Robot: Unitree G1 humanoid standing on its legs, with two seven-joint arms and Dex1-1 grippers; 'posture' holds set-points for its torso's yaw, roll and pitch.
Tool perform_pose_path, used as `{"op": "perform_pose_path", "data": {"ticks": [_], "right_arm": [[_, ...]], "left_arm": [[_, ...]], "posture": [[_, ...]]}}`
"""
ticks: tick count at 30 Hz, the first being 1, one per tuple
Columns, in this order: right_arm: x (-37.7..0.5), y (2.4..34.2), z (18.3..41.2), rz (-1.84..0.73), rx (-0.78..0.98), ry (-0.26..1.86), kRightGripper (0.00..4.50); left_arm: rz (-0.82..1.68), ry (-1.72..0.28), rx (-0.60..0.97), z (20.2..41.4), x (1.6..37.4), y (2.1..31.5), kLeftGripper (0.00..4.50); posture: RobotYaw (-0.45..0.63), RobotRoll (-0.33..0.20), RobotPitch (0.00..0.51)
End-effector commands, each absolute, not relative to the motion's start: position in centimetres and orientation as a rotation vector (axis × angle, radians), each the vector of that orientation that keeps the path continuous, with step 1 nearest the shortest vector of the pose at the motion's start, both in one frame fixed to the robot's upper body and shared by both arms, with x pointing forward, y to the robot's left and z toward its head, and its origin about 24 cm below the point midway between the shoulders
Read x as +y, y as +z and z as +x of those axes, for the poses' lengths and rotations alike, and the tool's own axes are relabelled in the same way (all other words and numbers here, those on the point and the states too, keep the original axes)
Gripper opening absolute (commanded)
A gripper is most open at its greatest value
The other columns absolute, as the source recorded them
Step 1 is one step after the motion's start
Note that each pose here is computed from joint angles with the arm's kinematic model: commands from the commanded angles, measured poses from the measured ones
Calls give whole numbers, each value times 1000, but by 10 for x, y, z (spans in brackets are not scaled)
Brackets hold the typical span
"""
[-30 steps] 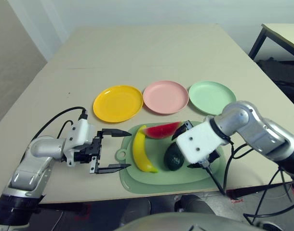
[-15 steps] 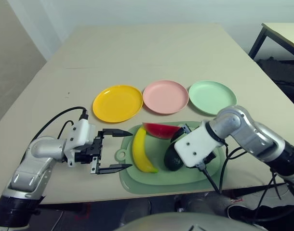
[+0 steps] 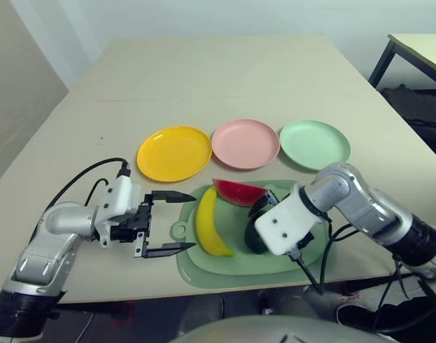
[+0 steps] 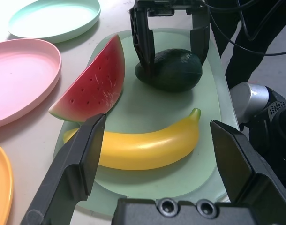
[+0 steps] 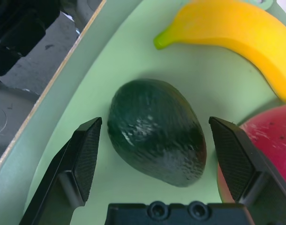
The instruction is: Place the fruits into color-matched plates.
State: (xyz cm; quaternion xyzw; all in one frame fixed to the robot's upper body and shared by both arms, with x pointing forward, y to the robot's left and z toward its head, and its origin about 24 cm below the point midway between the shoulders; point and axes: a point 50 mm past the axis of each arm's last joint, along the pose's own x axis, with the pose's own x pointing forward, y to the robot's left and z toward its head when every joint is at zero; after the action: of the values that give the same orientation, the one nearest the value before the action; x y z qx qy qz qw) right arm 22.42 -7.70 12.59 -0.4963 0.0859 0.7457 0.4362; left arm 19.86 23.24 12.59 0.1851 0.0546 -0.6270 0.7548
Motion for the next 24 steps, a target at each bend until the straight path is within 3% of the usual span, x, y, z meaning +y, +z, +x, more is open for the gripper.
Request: {"op": "perform_pose_path", "data": {"ticks": [1, 24], "right_arm": [[-75, 122, 221, -1234, 220, 1884, 4485], [-75, 116, 224, -1263, 244, 1869, 4485]], "left_arm": [[418, -1367, 124, 197, 234, 128, 4500], [417, -1369, 126, 195, 234, 127, 4500]], "posture": [[73, 0, 38], [76, 0, 41]]}}
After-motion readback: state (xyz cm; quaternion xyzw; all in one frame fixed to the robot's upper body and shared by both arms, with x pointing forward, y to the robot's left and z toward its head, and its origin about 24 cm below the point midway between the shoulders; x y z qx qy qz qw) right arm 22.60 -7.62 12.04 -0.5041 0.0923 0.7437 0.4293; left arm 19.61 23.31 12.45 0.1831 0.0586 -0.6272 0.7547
